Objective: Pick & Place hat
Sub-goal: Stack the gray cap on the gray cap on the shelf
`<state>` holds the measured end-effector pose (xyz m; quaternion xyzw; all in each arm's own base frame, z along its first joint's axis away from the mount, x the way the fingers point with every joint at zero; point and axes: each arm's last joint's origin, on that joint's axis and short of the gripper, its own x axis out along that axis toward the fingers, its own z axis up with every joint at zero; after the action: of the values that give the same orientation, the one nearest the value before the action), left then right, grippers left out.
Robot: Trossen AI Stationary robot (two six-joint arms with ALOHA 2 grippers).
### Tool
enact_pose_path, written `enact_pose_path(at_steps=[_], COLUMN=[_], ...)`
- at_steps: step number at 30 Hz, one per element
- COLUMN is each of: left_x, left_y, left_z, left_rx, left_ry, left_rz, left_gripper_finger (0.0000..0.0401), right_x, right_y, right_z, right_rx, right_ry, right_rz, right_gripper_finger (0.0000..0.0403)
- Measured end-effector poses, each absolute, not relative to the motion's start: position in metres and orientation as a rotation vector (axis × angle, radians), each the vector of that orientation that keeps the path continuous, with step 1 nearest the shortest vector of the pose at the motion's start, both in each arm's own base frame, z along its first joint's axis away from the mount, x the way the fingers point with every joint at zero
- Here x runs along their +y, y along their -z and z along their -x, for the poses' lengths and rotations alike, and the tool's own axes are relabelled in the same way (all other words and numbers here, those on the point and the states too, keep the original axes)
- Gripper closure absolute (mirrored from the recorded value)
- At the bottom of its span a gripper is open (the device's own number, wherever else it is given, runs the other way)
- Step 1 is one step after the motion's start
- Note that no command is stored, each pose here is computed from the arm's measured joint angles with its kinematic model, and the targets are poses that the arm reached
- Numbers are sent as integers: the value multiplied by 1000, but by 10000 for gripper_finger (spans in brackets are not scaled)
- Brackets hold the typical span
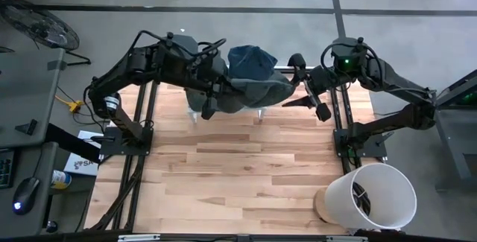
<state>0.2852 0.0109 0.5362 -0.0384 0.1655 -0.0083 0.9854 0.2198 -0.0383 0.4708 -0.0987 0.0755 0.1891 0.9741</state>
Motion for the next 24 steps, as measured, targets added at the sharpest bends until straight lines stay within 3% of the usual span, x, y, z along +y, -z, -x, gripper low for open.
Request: enact_pose_path(at_steps=[7, 12, 21, 24], left_x=[11, 11, 12, 9], left_y=[-536, -536, -536, -543], left_z=[-287, -287, -284, -281], left_rx=[333, 333, 336, 279], left_ry=[21, 18, -25, -20], left_rz=[82, 100, 99, 96], left_gripper_finger=[380, 369, 174, 135], right_x=[-39, -38, -34, -32], right_y=[-469, -467, -464, -464], right_z=[-219, -219, -219, -219], right_rx=[171, 190, 220, 230], right_ry=[-365, -371, -389, -400], right_rz=[199, 187, 173, 154], right_gripper_finger=[387, 398, 401, 402])
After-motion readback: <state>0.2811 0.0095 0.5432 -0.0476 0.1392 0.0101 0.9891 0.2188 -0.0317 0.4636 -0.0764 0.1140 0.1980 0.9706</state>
